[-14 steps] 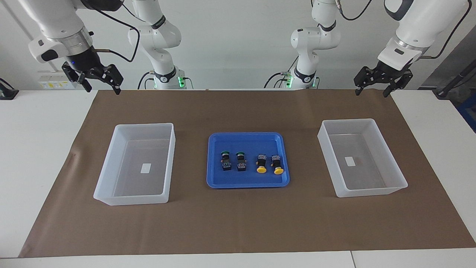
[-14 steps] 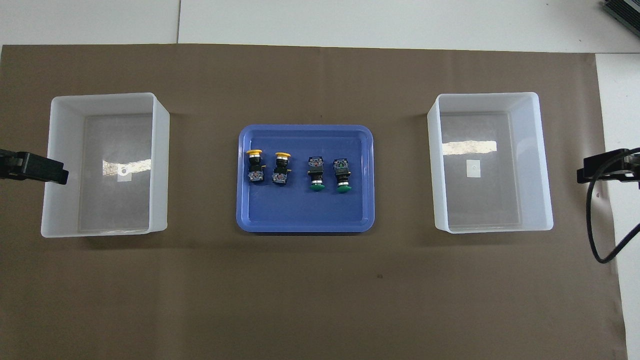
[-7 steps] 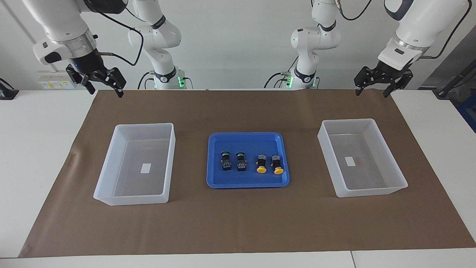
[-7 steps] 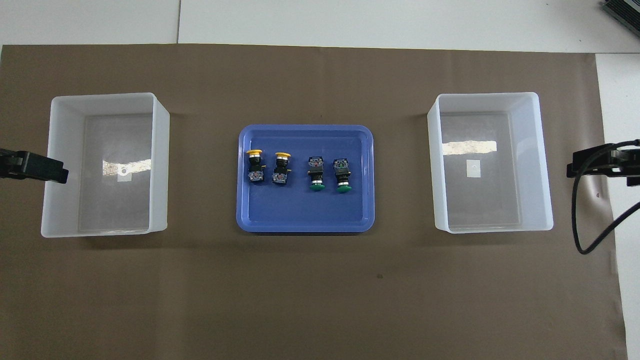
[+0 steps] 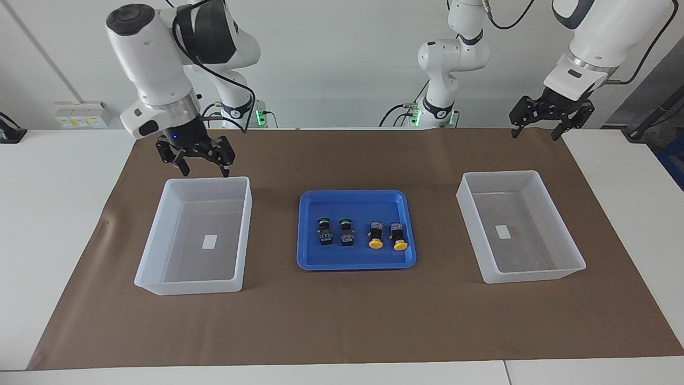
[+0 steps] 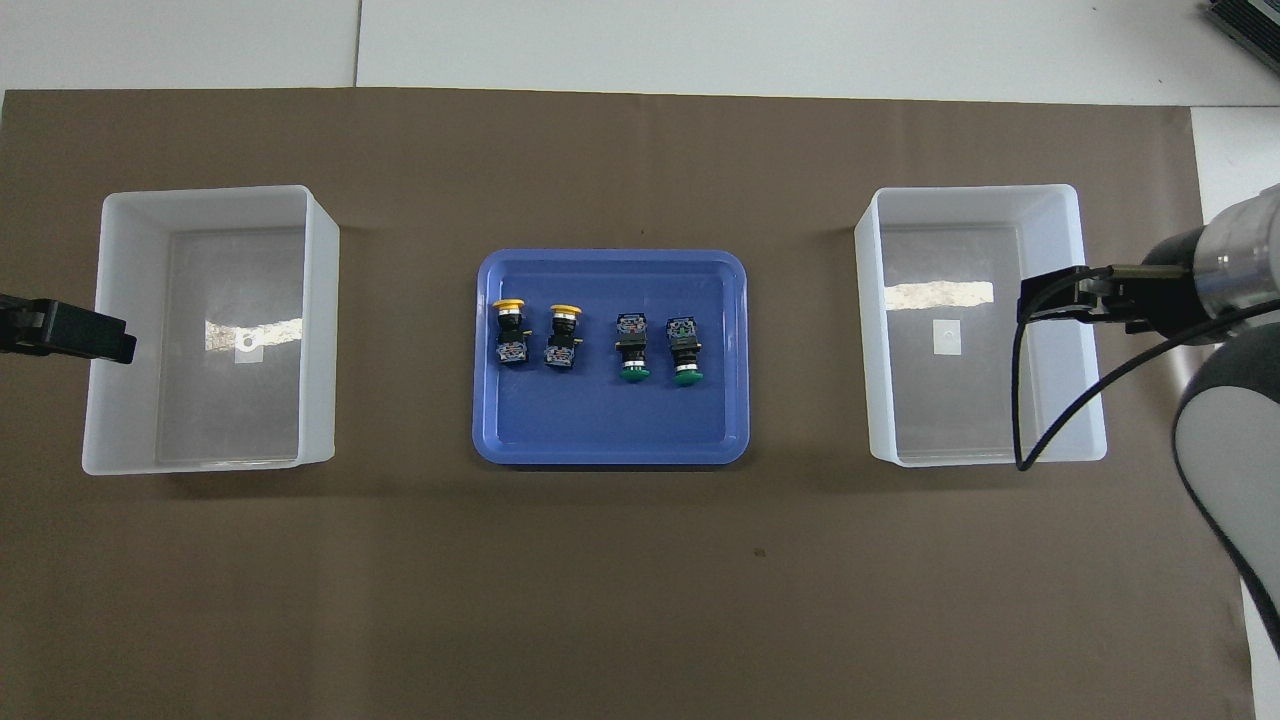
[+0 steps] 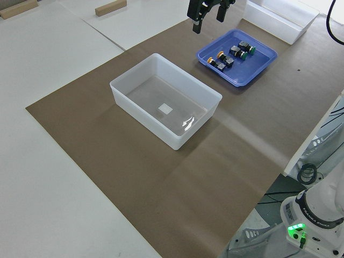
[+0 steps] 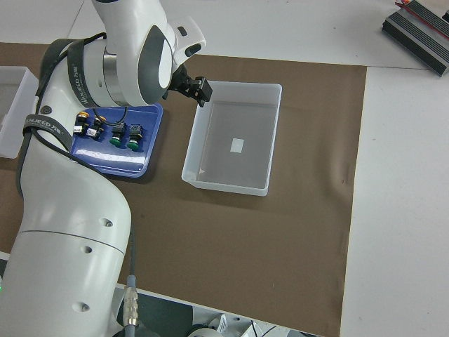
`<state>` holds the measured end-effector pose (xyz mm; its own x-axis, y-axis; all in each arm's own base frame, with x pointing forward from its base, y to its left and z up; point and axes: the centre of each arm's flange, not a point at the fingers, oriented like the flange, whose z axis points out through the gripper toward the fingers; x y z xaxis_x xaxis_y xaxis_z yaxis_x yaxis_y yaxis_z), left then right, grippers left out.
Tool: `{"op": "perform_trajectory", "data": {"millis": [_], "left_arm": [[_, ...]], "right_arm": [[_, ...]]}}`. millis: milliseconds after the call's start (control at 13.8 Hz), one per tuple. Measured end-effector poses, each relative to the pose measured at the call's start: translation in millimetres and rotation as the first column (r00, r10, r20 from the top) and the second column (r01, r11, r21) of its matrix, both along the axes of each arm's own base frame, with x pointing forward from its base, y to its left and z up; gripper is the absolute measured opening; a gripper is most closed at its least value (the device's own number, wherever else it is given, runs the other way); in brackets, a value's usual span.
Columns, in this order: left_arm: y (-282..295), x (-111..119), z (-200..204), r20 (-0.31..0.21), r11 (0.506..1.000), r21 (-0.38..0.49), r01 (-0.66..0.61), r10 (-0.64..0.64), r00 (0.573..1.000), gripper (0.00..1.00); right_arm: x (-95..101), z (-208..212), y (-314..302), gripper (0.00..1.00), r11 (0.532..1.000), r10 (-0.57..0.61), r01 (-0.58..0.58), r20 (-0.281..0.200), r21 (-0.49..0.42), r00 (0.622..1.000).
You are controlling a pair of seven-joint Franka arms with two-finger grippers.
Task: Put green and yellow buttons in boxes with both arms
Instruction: 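Reach both grippers toward the buttons on the blue tray, then grasp a yellow button with the left gripper while the right gripper grasps a green button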
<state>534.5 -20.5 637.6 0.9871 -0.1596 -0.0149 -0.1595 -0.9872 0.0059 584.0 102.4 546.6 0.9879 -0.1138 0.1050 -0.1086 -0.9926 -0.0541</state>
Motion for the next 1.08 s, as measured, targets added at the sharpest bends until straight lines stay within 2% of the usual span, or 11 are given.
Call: {"op": "perform_trajectory", "data": {"millis": [217,506,578,795,940,1012,1084], "left_arm": [[-1.6,-0.3,-1.1,-0.003,1.0,0.0,0.003,-0.003,1.0,1.0],[-5.0,-0.4,-5.2,-0.011,1.0,0.001,0.009,-0.009,1.0,1.0],[-5.9,0.2,-5.9,-0.006,1.0,0.001,0.011,-0.011,1.0,1.0],[-11.9,6.7,-15.8,0.06,1.0,-0.001,0.021,-0.02,0.998,1.0],[-22.3,4.5,-29.0,0.062,0.999,-0.001,0.04,-0.039,0.997,1.0],[-30.1,4.1,-34.9,0.063,0.999,-0.001,0.051,-0.05,0.997,1.0],[-38.5,4.7,-40.4,0.069,0.999,-0.002,0.051,-0.051,0.996,1.0]], "right_arm": [[17.8,-60.3,92.2,1.0,1.0,-0.008,0.007,0.046,0.02,0.999],[17.7,-141.0,193.6,1.0,0.998,0.031,-0.036,0.107,0.046,0.994],[16.3,-156.7,205.5,1.0,0.998,0.045,-0.05,0.109,0.044,0.993],[13.4,-187.3,216.8,1.0,0.995,0.095,-0.097,0.083,0.02,0.992],[13.6,-199.2,216.9,0.95,0.989,0.148,-0.149,0.092,0.01,0.985],[13.2,-206.3,216.2,0.85,0.987,0.159,-0.161,0.101,0.01,0.982],[12.3,-213.4,215.8,0.83,0.986,0.165,-0.166,0.102,0.007,0.981]]}}
